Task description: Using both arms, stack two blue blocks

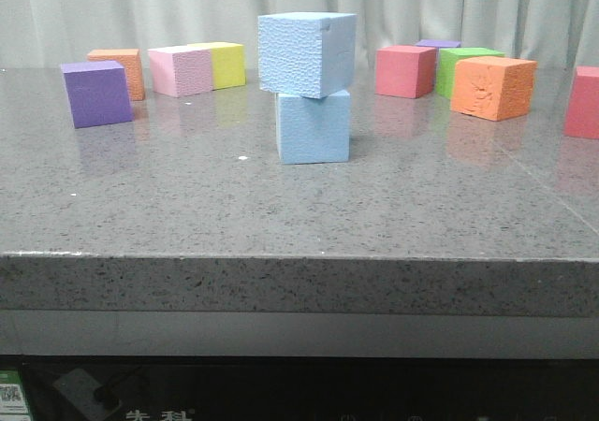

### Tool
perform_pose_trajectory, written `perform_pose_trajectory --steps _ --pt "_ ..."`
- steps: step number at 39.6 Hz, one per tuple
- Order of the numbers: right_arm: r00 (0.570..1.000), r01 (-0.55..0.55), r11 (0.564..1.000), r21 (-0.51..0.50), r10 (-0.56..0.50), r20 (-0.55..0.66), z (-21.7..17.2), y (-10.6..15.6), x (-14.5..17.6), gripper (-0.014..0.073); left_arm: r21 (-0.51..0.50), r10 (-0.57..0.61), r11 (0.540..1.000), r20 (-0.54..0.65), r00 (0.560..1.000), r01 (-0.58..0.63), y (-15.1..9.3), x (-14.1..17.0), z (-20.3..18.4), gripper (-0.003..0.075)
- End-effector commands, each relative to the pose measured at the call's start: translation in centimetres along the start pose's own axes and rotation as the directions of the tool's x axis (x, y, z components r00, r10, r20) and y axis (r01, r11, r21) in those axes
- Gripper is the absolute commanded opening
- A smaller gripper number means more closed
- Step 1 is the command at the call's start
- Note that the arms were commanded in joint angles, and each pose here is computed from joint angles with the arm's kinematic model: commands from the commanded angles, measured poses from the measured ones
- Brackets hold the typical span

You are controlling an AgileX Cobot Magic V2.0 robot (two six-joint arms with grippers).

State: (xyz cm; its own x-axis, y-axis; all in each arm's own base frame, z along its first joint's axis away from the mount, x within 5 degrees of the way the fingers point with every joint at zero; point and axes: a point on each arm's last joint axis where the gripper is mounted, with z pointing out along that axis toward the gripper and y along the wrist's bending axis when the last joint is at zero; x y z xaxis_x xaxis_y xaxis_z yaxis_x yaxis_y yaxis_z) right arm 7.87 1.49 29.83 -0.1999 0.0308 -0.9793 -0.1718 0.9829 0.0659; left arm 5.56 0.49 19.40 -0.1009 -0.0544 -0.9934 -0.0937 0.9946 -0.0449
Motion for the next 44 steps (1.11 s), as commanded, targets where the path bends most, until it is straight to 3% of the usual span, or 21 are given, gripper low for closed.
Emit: perform_pose_trajectory --steps 1,22,26,35,44 --pt "0.995 0.010 1.000 0.003 -0.010 0.099 -0.2 0.0 -1.5 -0.0069 0.002 -0.010 1.000 0.075 0.997 0.010 0.0 0.3 0.1 -0.0018" --pt "0.995 0.010 1.000 0.004 -0.010 0.098 -0.2 0.0 -1.5 -0.0069 0.002 -0.010 1.000 0.075 0.997 0.010 0.0 0.3 0.1 -0.0018" --pt "0.991 0.052 0.998 0.023 -0.054 0.121 -0.1 -0.2 -0.9 -0.0069 0.002 -0.010 1.000 0.075 0.997 0.010 0.0 0.3 0.1 -0.0018" --pt "0.956 0.024 0.990 0.137 -0.063 0.285 -1.0 -1.2 3.3 -0.0069 0.002 -0.010 1.000 0.075 0.997 0.010 0.0 0.3 0.1 -0.0018" --pt "0.962 -0.055 0.975 0.213 -0.005 0.275 -1.5 -1.8 8.0 -0.0069 0.002 -0.010 1.000 0.075 0.997 0.010 0.0 0.3 0.1 -0.0018"
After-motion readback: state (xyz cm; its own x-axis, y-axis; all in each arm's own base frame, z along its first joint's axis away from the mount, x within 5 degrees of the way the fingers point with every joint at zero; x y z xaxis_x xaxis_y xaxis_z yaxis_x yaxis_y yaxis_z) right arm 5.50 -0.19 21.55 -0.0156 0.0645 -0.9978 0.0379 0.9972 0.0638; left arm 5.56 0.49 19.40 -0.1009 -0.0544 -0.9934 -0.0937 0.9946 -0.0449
